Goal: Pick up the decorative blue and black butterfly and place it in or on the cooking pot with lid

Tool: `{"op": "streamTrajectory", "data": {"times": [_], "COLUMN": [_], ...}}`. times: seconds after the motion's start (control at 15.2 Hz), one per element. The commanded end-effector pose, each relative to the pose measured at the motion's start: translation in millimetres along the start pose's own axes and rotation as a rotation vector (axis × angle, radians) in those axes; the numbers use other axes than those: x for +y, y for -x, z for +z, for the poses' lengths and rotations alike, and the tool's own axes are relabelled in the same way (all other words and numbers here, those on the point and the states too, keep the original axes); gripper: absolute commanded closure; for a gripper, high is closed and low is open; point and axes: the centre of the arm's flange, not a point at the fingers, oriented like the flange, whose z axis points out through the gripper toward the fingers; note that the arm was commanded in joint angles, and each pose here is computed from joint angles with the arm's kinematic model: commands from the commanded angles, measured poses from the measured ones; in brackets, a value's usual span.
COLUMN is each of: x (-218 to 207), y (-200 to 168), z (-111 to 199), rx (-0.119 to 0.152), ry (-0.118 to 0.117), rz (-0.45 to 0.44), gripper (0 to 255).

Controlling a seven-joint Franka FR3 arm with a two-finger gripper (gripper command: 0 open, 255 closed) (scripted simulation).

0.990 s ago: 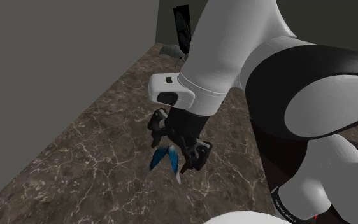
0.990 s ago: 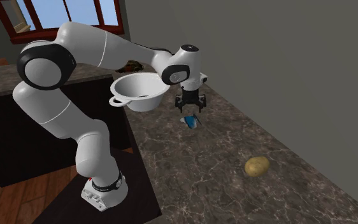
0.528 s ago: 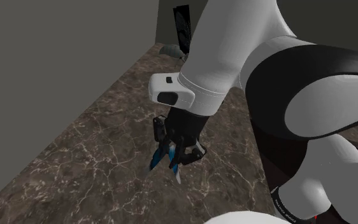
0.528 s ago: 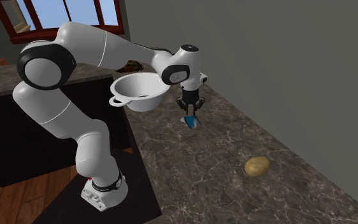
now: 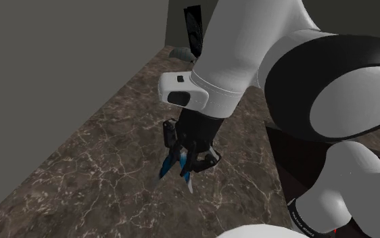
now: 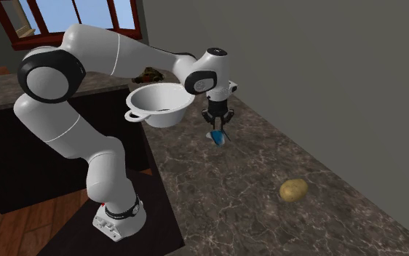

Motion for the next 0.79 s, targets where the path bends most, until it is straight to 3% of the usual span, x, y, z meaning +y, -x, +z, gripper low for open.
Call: {"op": "streamTrajectory", "data": {"times": [0.0,0.73], "x": [0.2,2.8], "y": [-1.6,-10.8], "z": [-10.3,-67.6], "rx": [0.0,0.0], "ry": [0.0,0.0], "rz": [0.0,0.0], "gripper": [255,255]}}
